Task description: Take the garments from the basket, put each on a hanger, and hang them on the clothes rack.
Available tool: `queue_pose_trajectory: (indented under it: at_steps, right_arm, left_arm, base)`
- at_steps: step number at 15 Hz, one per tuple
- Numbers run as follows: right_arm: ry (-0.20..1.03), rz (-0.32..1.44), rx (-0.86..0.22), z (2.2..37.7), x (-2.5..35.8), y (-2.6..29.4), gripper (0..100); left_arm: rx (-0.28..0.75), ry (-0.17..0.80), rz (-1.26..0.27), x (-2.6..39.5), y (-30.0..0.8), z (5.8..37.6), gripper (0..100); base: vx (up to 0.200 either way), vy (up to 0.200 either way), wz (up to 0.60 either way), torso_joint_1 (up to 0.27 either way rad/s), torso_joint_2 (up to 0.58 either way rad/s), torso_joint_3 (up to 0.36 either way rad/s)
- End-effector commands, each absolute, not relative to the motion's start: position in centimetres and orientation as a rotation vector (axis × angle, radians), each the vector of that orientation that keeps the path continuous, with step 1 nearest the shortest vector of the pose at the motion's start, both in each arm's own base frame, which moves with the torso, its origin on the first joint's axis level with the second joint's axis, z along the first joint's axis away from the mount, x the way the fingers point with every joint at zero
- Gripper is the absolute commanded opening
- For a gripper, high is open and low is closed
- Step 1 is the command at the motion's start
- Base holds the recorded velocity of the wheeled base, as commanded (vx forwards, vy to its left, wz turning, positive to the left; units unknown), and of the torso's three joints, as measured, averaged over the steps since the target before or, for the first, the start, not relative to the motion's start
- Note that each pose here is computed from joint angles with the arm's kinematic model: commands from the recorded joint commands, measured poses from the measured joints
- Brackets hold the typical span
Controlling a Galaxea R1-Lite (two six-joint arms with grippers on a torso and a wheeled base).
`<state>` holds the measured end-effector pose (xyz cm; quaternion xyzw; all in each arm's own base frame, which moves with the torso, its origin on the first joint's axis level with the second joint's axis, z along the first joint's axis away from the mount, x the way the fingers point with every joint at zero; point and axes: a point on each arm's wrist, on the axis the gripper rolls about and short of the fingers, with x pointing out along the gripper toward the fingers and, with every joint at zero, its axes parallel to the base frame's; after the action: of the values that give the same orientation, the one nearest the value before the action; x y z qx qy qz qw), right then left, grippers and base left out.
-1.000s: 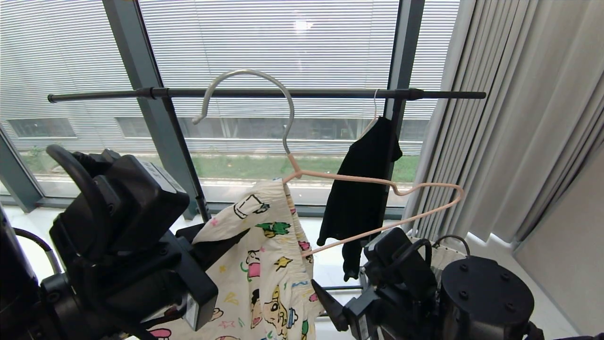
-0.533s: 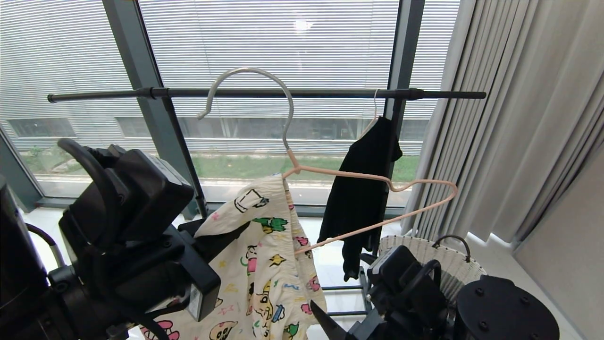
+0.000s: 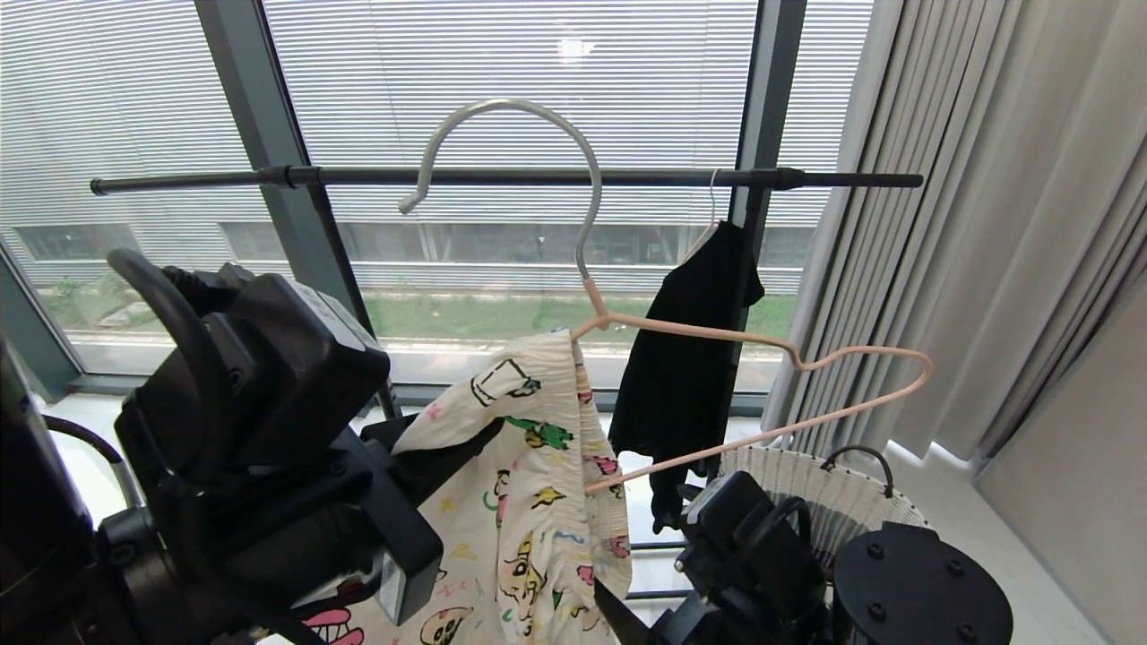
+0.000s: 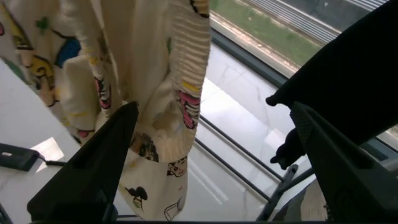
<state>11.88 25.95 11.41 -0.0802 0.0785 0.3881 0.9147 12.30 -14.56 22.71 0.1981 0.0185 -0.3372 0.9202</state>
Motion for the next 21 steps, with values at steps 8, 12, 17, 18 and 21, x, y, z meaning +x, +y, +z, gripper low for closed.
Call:
queue_pose_trajectory:
  at_steps: [8,12,17,18,21]
  right_arm:
    - [0.220,0.658,-0.244,9.8,14.8,22.7,100]
    - [0.221,0.626,-0.260,9.9,15.0,21.4,100]
    - [0.167,0.454,-0.230,12.0,18.6,17.1,100]
    - [0.156,0.459,-0.226,12.3,19.0,16.5,100]
    - [0.121,0.470,-0.265,13.1,20.3,14.5,100]
  left_arm:
    - [0.393,0.019,-0.667,12.7,-14.4,23.5,0]
    - [0.394,0.037,-0.601,13.7,-13.6,23.3,0]
    - [0.401,0.047,-0.580,13.9,-13.2,23.0,0]
    - [0.405,0.051,-0.579,13.9,-13.1,22.9,0]
    - [0.409,0.057,-0.577,13.6,-12.7,22.6,0]
  base:
    - [0.000,0.000,0.00,0.000,0.00,0.000]
    - [0.000,0.000,0.00,0.000,0.00,0.000]
    - [0.000,0.000,0.00,0.000,0.00,0.000]
    - [0.000,0.000,0.00,0.000,0.00,0.000]
    - [0.000,0.000,0.00,0.000,0.00,0.000]
